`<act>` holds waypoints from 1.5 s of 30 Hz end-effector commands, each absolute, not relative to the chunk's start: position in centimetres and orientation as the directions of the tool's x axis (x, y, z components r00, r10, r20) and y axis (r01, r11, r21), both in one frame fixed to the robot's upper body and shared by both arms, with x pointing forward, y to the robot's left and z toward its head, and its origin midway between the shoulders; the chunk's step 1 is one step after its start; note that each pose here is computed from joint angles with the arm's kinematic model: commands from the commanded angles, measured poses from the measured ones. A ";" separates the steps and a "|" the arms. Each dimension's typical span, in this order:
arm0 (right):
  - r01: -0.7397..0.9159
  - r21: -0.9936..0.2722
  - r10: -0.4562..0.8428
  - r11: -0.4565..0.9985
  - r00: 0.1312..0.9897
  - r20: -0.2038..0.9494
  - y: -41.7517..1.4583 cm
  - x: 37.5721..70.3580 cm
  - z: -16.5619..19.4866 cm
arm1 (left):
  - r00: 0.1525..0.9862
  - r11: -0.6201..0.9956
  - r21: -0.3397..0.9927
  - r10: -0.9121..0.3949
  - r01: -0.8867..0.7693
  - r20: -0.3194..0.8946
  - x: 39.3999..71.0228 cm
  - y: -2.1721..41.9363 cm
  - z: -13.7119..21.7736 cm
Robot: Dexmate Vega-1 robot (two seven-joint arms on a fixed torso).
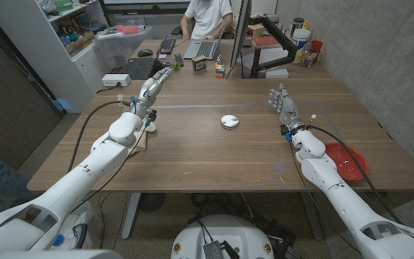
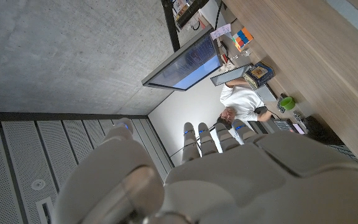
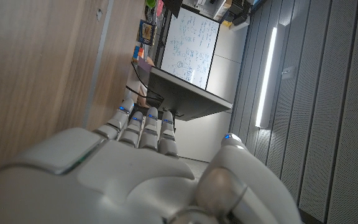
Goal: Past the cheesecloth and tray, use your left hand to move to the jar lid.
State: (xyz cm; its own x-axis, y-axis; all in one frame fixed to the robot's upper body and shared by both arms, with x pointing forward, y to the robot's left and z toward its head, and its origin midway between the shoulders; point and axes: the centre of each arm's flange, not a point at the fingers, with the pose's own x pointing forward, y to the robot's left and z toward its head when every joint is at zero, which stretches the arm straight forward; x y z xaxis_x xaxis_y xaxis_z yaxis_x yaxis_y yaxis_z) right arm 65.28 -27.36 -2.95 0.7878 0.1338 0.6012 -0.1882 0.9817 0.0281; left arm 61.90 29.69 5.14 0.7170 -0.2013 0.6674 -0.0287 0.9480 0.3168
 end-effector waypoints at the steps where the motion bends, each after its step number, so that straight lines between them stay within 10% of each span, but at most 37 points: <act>1: -0.187 0.028 0.132 0.982 0.783 0.608 -27.3 65.0 -2.9 | 0.713 0.931 0.364 -0.232 -0.035 0.661 62.0 28.9 6.1; 45: -0.182 0.034 0.120 0.983 0.764 0.634 -27.7 64.2 -2.5 | 0.709 0.843 0.534 -0.334 -0.070 0.621 61.8 25.7 9.2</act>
